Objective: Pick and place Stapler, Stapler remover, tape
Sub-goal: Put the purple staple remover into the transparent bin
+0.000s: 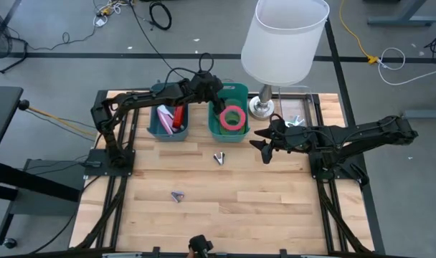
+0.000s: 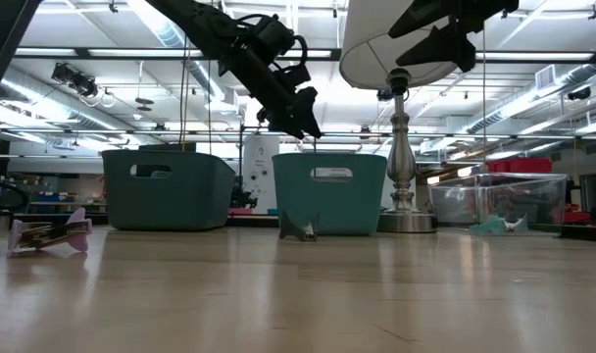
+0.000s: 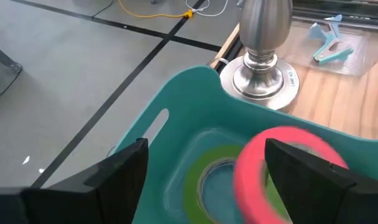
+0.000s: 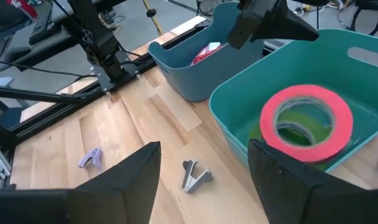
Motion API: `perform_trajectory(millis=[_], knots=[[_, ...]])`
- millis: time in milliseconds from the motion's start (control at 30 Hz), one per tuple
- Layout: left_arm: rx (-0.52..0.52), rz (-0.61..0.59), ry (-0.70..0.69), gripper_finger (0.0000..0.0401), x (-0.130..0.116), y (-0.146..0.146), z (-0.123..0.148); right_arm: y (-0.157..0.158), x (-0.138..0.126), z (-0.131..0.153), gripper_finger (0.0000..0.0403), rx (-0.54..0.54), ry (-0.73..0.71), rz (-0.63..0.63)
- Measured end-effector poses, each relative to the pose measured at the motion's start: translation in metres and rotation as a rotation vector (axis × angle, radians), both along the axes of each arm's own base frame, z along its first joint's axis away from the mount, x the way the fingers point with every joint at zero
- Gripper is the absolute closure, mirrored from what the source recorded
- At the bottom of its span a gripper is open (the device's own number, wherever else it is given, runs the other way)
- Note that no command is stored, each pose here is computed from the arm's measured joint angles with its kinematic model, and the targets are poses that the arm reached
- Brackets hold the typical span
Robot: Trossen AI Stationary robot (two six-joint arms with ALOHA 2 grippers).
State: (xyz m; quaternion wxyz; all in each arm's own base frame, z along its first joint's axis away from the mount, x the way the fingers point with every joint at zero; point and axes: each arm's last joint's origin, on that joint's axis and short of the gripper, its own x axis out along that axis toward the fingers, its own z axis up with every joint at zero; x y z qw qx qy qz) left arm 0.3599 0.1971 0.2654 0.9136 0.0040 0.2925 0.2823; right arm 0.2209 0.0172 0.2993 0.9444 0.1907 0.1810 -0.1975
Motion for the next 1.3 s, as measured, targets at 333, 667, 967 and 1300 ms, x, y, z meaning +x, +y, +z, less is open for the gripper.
perform_trajectory(millis=[333, 667, 967, 1300], knots=[[0.056, -0.116, 0.026, 0.0084, -0.007, -0.031, 0.029, 0.000, 0.000, 0.000, 0.0163, -0.001, 0.004, 0.000], [0.024, -0.237, 0.093, 0.0085, -0.019, -0.083, 0.051, 0.000, 0.000, -0.001, 0.0163, -0.001, 0.011, 0.000], [0.056, -0.477, 0.257, 0.0085, -0.021, -0.121, 0.045, 0.000, 0.000, -0.001, 0.0163, -0.001, 0.011, 0.000], [0.032, -0.631, 0.450, 0.0086, -0.028, -0.154, 0.032, 0.001, 0.000, -0.001, 0.0163, 0.010, 0.012, 0.023]])
